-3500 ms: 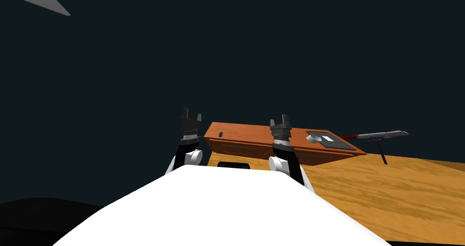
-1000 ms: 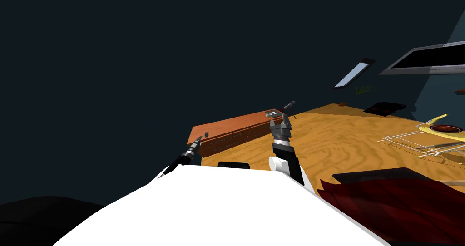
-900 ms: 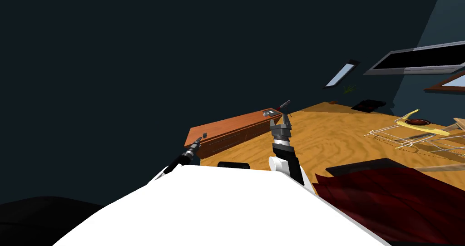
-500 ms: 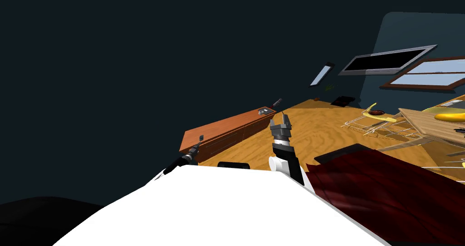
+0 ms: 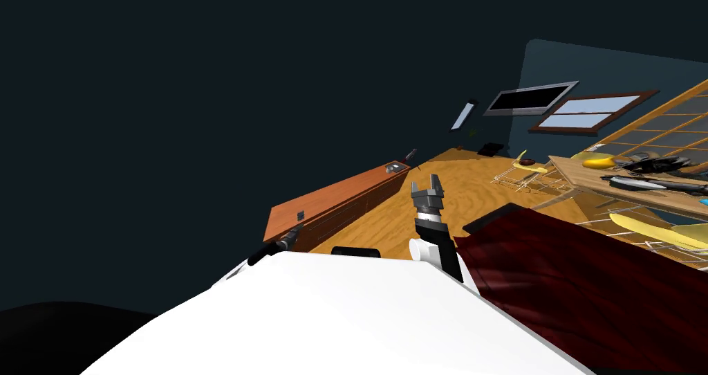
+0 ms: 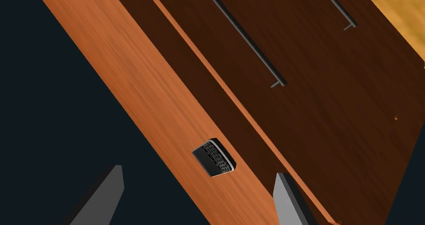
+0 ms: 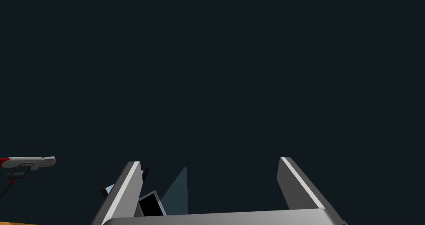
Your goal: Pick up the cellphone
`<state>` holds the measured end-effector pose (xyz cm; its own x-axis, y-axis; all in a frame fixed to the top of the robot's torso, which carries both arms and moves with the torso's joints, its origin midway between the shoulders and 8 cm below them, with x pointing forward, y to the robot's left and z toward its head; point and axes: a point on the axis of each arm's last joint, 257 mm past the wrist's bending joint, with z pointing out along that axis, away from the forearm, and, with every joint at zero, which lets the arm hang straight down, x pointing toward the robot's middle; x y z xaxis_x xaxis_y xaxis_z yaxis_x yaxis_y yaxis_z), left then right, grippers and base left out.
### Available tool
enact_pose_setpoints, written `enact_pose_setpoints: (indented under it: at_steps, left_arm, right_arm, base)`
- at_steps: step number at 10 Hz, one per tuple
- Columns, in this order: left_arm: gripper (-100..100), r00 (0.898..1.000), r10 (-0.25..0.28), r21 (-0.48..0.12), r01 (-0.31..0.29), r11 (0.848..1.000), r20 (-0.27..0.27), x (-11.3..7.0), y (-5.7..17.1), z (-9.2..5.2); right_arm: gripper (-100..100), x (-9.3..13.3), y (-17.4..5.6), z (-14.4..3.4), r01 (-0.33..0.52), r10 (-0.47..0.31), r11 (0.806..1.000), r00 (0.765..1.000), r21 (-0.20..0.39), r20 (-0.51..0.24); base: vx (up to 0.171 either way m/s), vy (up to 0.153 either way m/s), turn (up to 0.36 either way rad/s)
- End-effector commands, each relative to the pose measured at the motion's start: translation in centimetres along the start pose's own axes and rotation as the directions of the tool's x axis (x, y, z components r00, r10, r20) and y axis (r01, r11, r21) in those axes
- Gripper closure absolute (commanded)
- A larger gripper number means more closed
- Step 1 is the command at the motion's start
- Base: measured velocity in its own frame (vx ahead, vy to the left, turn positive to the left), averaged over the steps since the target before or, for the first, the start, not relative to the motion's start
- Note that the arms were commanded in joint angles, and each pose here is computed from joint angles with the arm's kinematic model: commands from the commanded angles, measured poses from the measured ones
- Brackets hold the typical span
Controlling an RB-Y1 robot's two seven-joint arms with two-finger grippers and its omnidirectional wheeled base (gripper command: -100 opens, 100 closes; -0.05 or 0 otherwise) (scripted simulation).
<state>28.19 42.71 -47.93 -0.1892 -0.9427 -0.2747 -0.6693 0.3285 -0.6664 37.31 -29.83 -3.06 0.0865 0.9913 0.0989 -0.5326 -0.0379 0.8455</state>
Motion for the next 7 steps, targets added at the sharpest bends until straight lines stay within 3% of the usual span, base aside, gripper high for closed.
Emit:
enact_pose_setpoints:
  at_steps: [1,2,4,5,7]
  left_arm:
    - [-100,1.0,0.02,-0.094,-0.022,0.995,-0.02,-0.3,3.2,0.0]
    - [-100,1.0,0.02,-0.1,-0.022,0.995,-0.02,-0.4,3.5,0.0]
    - [-100,0.998,0.041,-0.208,-0.05,0.977,-0.046,-1.1,6.9,-0.1]
    - [-100,0.998,0.04,-0.22,-0.049,0.974,-0.044,-1.2,7.4,-0.2]
    - [-100,0.996,0.054,-0.324,-0.072,0.943,-0.065,-2.2,10.7,-0.6]
  right_arm:
    - [0,0.0,0.0,0.0,0.0,0.0,1.0,1.0,0.0,0.0]
    - [0,0.0,0.0,0.0,0.0,0.0,1.0,1.0,0.0,0.0]
    - [0,0.0,0.0,0.0,0.0,0.0,1.0,1.0,0.0,0.0]
    - [0,0.0,0.0,0.0,0.0,0.0,1.0,1.0,0.0,0.0]
    - [0,0.0,0.0,0.0,0.0,0.0,1.0,1.0,0.0,0.0]
  base:
    - [0.024,0.067,-0.354]
    - [0.024,0.06,-0.159]
    - [0.034,0.079,-0.374]
    - [0.033,0.069,-0.111]
    - [0.028,0.065,-0.25]
